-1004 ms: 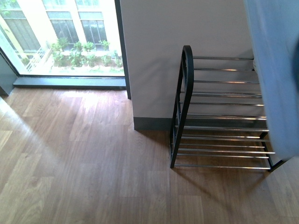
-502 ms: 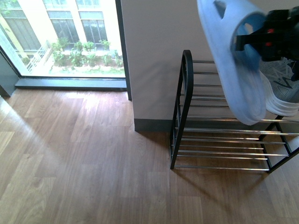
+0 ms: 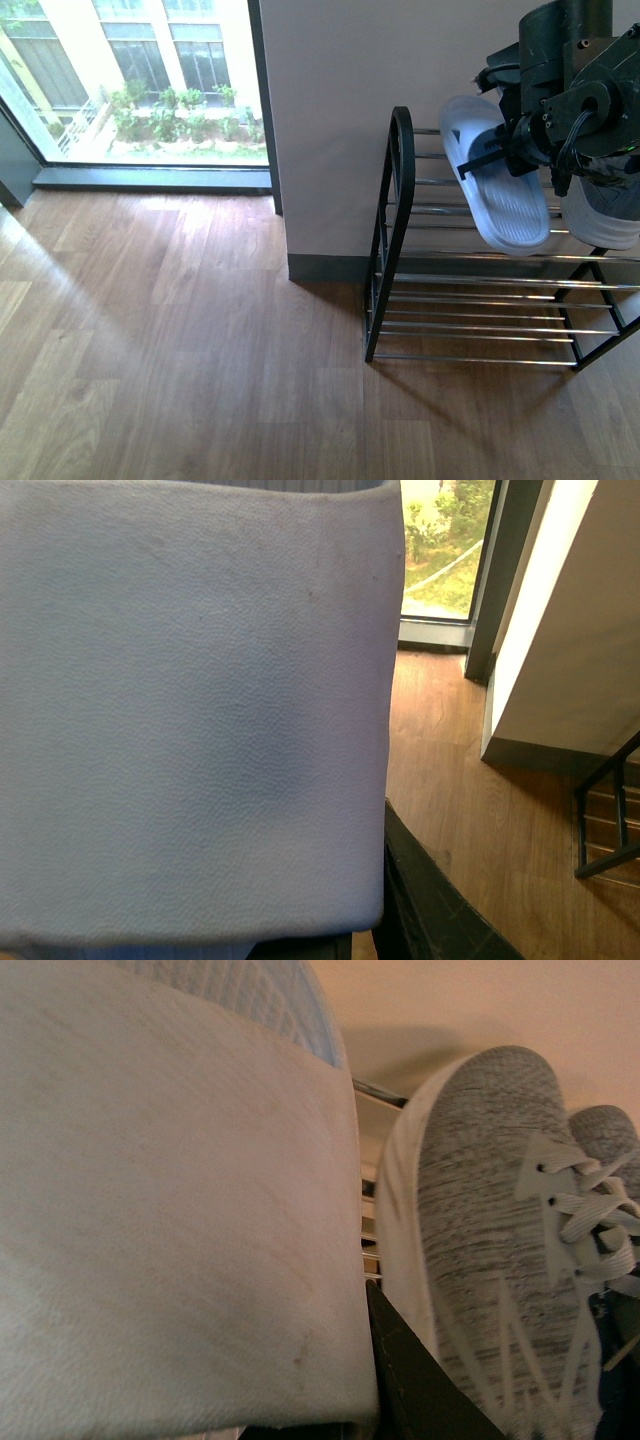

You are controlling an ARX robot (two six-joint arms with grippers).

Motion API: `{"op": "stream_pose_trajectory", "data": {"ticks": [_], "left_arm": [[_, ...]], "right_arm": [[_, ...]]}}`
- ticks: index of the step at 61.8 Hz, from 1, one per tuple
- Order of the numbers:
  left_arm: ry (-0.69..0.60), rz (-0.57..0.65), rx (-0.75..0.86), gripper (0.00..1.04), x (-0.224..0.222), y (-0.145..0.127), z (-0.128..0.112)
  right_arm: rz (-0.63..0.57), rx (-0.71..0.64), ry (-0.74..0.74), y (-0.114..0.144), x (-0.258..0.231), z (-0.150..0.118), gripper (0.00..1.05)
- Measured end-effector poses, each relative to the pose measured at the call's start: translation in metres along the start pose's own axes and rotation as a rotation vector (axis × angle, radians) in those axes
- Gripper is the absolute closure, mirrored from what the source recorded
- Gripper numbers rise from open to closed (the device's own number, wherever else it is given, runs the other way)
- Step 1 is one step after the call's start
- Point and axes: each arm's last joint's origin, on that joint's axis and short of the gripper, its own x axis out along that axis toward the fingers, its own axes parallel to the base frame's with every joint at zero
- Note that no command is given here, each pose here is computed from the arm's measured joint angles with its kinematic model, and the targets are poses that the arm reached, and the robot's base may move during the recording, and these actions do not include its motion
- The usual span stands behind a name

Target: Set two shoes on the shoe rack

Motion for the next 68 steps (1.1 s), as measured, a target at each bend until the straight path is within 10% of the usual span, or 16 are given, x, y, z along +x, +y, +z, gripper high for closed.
{"op": "stream_pose_trajectory", "data": {"ticks": [23, 56, 68], "left_arm": [[0.0, 0.0, 0.0, 1.03, 0.0, 0.0, 0.0], [0.0, 0.0, 0.0, 1.03, 0.0, 0.0, 0.0], [0.0, 0.0, 0.0, 1.03, 0.0, 0.0, 0.0]], "right_arm": [[-0.072, -0.025, 0.043, -0.007, 0.036, -0.003, 1.03], [0.221, 0.26, -0.257, -0.067, -0.094, 0.011, 0.09], [0.351, 0.337, -0.308, -0.092, -0.157, -0.016, 0.09]]}}
